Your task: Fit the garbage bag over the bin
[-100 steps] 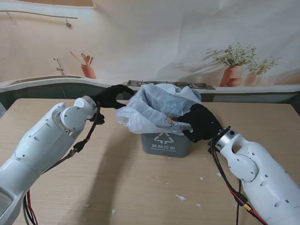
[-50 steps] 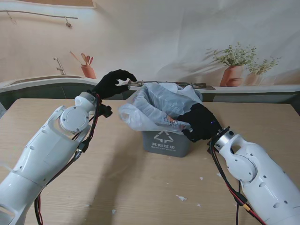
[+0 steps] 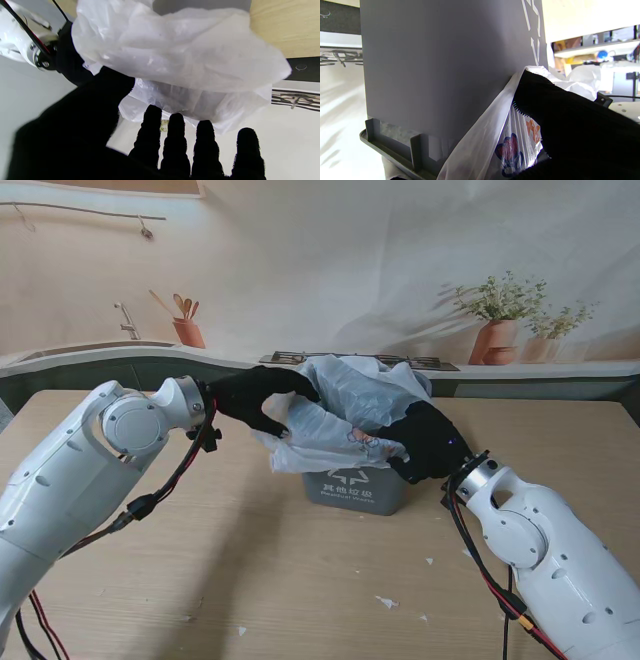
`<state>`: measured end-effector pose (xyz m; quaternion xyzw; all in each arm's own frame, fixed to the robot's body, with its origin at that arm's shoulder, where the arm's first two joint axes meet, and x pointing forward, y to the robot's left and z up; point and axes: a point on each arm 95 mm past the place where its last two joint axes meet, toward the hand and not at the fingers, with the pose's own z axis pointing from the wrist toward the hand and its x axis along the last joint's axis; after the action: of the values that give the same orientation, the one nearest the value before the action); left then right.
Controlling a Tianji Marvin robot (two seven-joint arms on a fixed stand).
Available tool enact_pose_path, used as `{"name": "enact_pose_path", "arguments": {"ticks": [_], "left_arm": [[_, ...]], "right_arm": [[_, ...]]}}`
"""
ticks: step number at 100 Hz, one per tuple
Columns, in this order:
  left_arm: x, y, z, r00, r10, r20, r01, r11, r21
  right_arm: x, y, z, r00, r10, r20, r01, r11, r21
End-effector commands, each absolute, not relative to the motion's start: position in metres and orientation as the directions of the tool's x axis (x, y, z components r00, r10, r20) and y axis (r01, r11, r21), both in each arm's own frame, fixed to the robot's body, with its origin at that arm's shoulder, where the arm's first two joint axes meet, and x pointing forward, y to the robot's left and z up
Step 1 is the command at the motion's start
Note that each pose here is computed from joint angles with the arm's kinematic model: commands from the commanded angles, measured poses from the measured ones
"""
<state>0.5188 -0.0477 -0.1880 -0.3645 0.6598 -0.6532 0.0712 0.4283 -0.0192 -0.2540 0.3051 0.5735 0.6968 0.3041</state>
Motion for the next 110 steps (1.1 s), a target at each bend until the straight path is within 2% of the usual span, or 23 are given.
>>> {"name": "enact_pose_path", "arguments": {"ticks": [1,21,51,73,90,110], "left_arm": [[0.518,-0.05,-0.191,-0.718,-0.573,0.395,-0.415,-0.104,-0.904],[0.523,-0.059,-0.201,-0.755,-0.563,0.336,-0.394,-0.019,-0.919],[0.533,-0.069,-0.21,-0.77,-0.564,0.298,-0.346,-0.023,-0.938],[0.536,-0.071,-0.21,-0.769,-0.569,0.293,-0.327,-0.045,-0.944],[0.537,-0.074,-0.212,-0.763,-0.575,0.295,-0.332,-0.042,-0.942],[0.54,-0.078,-0.216,-0.765,-0.571,0.296,-0.349,-0.018,-0.937]], "right_arm": [[0.422,-0.016,-0.276,-0.629,0.771,0.099,-0.006,-0.133,0.991],[0.423,-0.015,-0.275,-0.635,0.765,0.103,-0.003,-0.136,0.991],[0.418,-0.02,-0.267,-0.657,0.748,0.093,-0.024,-0.144,0.989],[0.412,-0.028,-0.247,-0.688,0.72,0.091,-0.079,-0.199,0.977],[0.415,-0.029,-0.238,-0.688,0.706,0.169,-0.069,-0.296,0.953],[0.422,-0.034,-0.237,-0.652,0.743,0.149,-0.043,-0.233,0.972]]}}
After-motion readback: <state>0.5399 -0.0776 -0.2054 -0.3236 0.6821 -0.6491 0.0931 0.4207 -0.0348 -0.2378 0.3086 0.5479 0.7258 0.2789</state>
